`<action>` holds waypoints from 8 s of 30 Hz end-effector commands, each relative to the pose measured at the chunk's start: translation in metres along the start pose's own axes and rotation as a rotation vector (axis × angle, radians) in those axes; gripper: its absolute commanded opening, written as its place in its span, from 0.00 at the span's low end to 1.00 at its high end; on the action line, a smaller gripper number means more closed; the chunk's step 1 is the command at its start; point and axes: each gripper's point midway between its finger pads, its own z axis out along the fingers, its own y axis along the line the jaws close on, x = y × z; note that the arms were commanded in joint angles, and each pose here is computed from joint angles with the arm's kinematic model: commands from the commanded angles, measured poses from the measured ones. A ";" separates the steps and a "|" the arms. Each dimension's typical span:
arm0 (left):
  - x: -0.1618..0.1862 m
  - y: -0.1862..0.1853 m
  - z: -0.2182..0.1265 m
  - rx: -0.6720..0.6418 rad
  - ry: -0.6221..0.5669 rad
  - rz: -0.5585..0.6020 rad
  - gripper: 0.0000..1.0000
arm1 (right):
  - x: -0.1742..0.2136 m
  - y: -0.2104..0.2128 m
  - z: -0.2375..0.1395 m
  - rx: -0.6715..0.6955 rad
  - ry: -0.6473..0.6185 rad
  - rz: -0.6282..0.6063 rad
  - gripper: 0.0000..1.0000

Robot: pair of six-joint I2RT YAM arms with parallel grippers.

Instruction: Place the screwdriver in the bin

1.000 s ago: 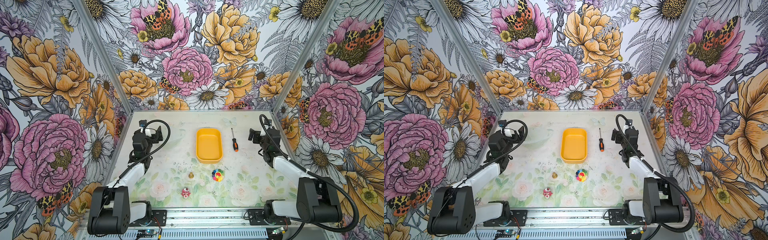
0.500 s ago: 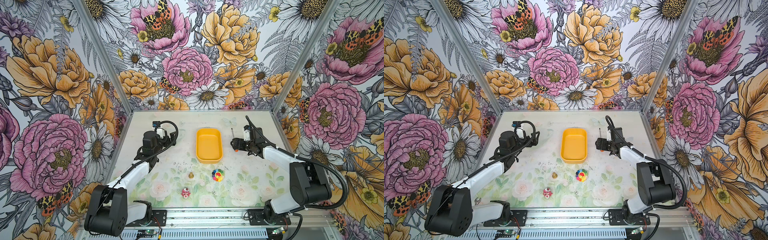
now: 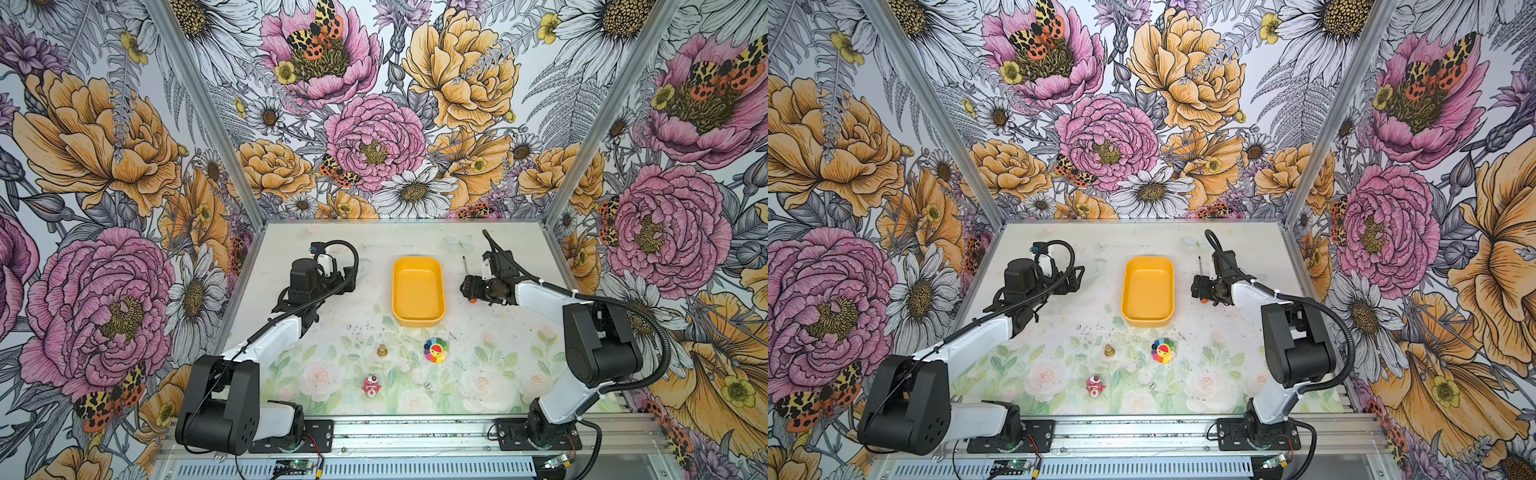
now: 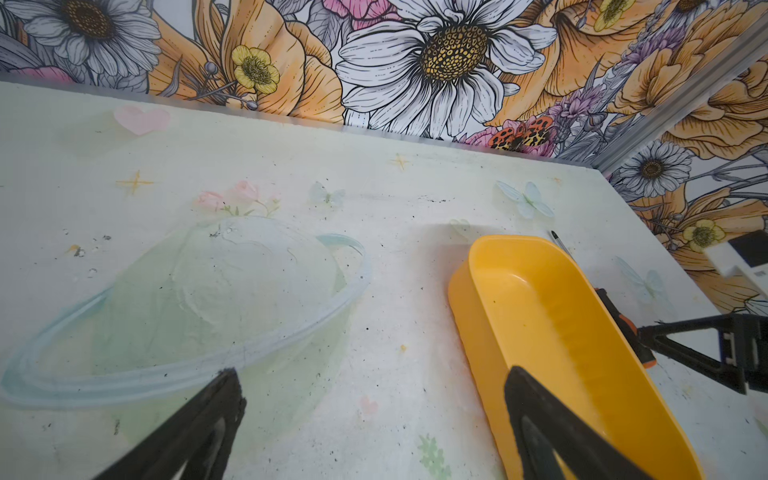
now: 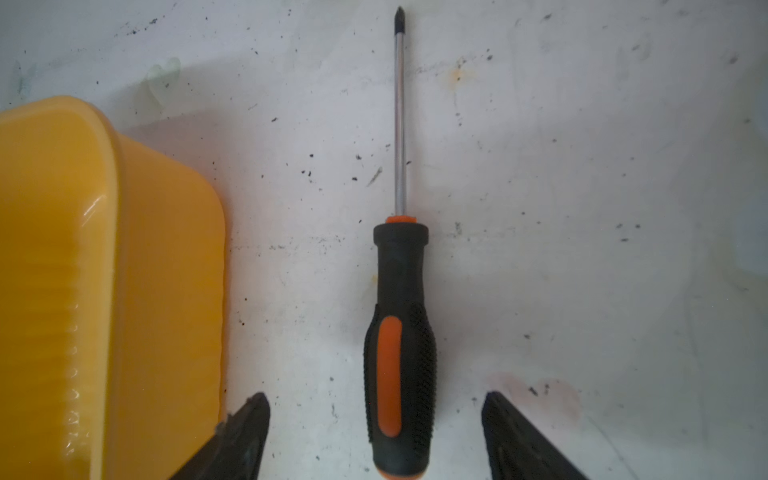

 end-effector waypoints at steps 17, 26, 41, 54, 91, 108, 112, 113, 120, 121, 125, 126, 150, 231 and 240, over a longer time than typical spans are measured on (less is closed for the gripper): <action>0.009 -0.003 0.010 -0.009 0.153 -0.047 0.99 | -0.006 -0.002 0.024 0.071 0.073 -0.003 0.52; 0.012 -0.008 0.013 0.007 0.203 -0.081 0.99 | 0.000 -0.006 0.025 0.104 0.101 -0.027 0.50; 0.020 -0.008 0.019 -0.009 0.296 -0.108 0.99 | -0.003 -0.010 0.029 0.152 0.168 -0.074 0.46; 0.021 -0.005 0.022 -0.034 0.307 -0.120 0.99 | 0.009 -0.018 0.035 0.188 0.236 -0.093 0.25; 0.031 0.000 0.026 -0.064 0.333 -0.181 0.99 | -0.057 0.191 -0.149 -0.294 -0.108 0.122 0.00; 0.043 0.001 0.029 -0.055 0.366 -0.174 0.99 | 0.036 0.189 -0.058 -0.095 0.112 0.149 0.00; 0.044 0.001 0.031 -0.053 0.372 -0.175 0.99 | 0.049 0.185 -0.042 -0.063 0.153 0.141 0.00; 0.044 0.001 0.031 -0.051 0.373 -0.175 0.99 | 0.052 0.184 -0.037 -0.054 0.162 0.140 0.00; 0.045 0.001 0.031 -0.049 0.375 -0.176 0.99 | 0.059 0.176 -0.018 -0.003 0.181 0.116 0.00; 0.045 0.001 0.031 -0.049 0.375 -0.178 0.99 | 0.059 0.175 -0.016 0.003 0.182 0.111 0.00; 0.046 -0.002 0.031 -0.040 0.380 -0.185 0.99 | 0.063 0.172 -0.007 0.022 0.197 0.101 0.00; 0.046 -0.002 0.031 -0.038 0.380 -0.186 0.99 | 0.063 0.172 -0.005 0.023 0.199 0.099 0.00; 0.048 -0.006 0.034 -0.026 0.391 -0.187 0.99 | 0.071 0.162 0.023 0.092 0.236 0.055 0.00; 0.055 -0.016 0.030 0.000 0.416 -0.175 0.99 | 0.048 0.183 -0.030 -0.019 0.187 -0.195 0.48; 0.052 -0.016 0.029 -0.002 0.408 -0.173 0.99 | 0.018 0.168 -0.079 0.054 0.000 -0.552 0.49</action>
